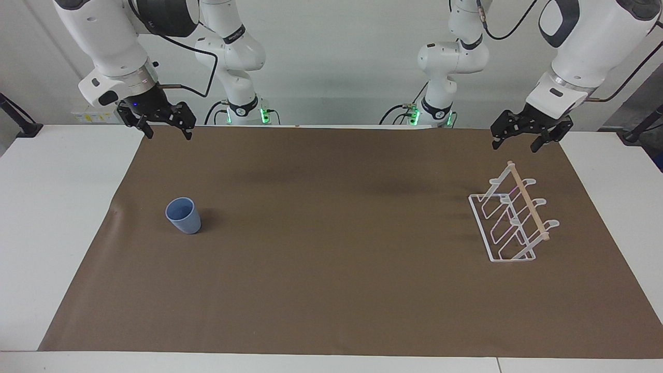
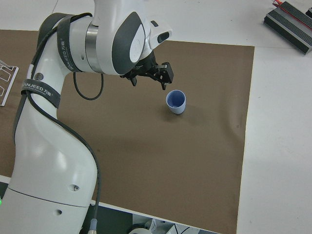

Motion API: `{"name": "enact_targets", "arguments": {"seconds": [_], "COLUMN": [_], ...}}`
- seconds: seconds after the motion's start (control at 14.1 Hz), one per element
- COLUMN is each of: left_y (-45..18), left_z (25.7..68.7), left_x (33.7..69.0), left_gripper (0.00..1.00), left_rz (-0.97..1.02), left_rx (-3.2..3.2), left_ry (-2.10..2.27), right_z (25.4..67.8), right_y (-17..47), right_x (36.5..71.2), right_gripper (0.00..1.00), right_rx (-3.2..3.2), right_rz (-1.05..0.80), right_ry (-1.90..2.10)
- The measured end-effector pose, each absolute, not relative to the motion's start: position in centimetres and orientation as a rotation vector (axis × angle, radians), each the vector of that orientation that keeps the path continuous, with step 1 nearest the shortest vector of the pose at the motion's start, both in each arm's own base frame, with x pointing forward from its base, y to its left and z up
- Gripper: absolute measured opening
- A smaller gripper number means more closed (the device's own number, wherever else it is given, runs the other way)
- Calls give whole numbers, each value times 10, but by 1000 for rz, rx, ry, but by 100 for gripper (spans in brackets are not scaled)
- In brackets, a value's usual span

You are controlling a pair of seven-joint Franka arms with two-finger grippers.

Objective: Hang cup on cup holder
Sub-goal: 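Move the right gripper toward the light blue cup, then grasp the blue cup rim with the right gripper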

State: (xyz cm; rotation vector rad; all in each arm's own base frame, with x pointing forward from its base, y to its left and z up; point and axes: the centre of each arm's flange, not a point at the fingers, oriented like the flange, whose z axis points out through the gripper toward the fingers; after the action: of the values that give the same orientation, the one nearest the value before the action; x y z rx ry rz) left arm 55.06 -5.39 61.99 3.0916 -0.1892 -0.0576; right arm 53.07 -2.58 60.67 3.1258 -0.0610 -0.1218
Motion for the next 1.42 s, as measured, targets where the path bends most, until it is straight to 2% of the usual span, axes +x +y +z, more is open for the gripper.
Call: {"name": "enact_targets", "arguments": {"seconds": [0.57, 0.85, 1.06, 1.42], "left_y": [-42, -45, -44, -39], "left_z": [617, 616, 617, 616], "left_x": [549, 548, 548, 548], "left_gripper": [100, 100, 100, 100], "left_rz": [-66, -73, -68, -71], "left_rx": [3093, 3093, 3093, 3093], "left_ry": [-160, -167, -164, -149], "right_z": [607, 605, 580, 534], "right_y": [-26, -26, -23, -22], "right_x": [532, 539, 544, 540], "right_gripper": [100, 100, 100, 100], "right_rx": [3127, 3128, 3122, 3114], "right_rz": [-108, -14, 117, 181], "right_ry": [-29, 22, 32, 36]}}
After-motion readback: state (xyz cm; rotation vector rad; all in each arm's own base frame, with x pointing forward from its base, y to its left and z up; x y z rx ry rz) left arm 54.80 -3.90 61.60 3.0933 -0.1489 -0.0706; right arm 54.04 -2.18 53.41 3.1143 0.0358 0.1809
